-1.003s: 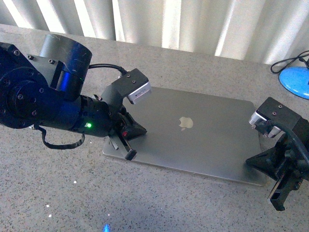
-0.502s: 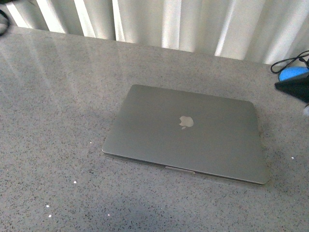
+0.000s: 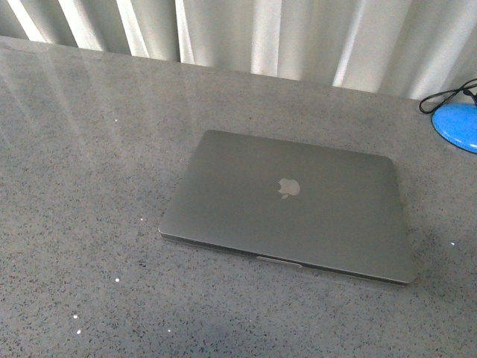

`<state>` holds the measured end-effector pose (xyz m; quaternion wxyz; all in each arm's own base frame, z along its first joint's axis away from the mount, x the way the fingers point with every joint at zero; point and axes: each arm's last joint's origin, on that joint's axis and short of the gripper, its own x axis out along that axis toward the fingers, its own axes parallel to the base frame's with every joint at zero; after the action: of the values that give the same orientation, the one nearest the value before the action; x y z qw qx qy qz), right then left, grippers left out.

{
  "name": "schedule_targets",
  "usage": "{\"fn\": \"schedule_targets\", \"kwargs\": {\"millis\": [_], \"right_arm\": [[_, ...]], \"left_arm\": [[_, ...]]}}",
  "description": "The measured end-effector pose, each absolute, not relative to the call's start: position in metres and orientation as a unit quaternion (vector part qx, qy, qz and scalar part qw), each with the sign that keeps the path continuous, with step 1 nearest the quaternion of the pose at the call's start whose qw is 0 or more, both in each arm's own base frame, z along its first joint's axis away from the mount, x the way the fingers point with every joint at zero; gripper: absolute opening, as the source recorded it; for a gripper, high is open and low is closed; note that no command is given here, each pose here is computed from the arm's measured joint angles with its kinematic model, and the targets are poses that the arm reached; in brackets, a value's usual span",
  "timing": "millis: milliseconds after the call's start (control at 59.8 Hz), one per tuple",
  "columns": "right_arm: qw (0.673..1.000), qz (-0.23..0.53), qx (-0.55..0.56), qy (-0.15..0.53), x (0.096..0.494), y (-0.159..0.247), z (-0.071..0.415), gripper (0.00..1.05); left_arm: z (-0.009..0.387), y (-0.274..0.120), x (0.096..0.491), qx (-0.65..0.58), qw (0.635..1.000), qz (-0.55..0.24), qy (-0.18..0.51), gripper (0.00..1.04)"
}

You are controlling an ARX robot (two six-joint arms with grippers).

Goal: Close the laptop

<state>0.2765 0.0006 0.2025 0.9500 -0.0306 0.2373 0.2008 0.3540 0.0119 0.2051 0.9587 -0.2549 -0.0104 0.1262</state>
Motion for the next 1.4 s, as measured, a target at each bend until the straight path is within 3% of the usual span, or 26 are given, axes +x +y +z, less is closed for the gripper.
{"fn": "schedule_targets", "kwargs": {"millis": [33, 67, 117, 184, 301, 535, 585, 1404], "right_arm": [[0.950, 0.201, -0.030, 0.237, 0.276, 0.001, 0.202, 0.95], [0.955, 0.184, -0.030, 0.231, 0.277, 0.001, 0.201, 0.95], [0.982, 0.092, -0.041, 0.157, 0.275, 0.002, 0.195, 0.85], [0.995, 0.027, -0.032, 0.090, 0.264, 0.000, 0.188, 0.74], [1.000, 0.001, -0.015, 0.003, 0.234, -0.001, 0.190, 0.48], [1.000, 0.002, -0.010, 0.007, 0.199, 0.000, 0.179, 0.05], [1.000, 0.002, -0.010, 0.005, 0.193, 0.000, 0.178, 0.01], [1.000, 0.002, -0.007, -0.008, 0.133, 0.000, 0.173, 0.01]], "left_arm": [[0.205, 0.012, 0.354, -0.255, 0.958, 0.127, -0.010, 0.99], [0.205, 0.012, 0.354, -0.255, 0.958, 0.127, -0.010, 0.97], [0.205, 0.014, 0.352, -0.232, 0.968, 0.097, -0.007, 0.94], [0.202, 0.010, 0.339, -0.161, 0.987, 0.024, -0.005, 0.81], [0.189, 0.001, 0.298, -0.044, 0.999, 0.001, 0.005, 0.55], [0.180, 0.000, 0.249, -0.011, 1.000, 0.000, 0.006, 0.13], [0.178, 0.000, 0.240, -0.009, 1.000, 0.000, 0.007, 0.05], [0.163, 0.000, 0.147, -0.004, 1.000, 0.000, 0.006, 0.04]]}}
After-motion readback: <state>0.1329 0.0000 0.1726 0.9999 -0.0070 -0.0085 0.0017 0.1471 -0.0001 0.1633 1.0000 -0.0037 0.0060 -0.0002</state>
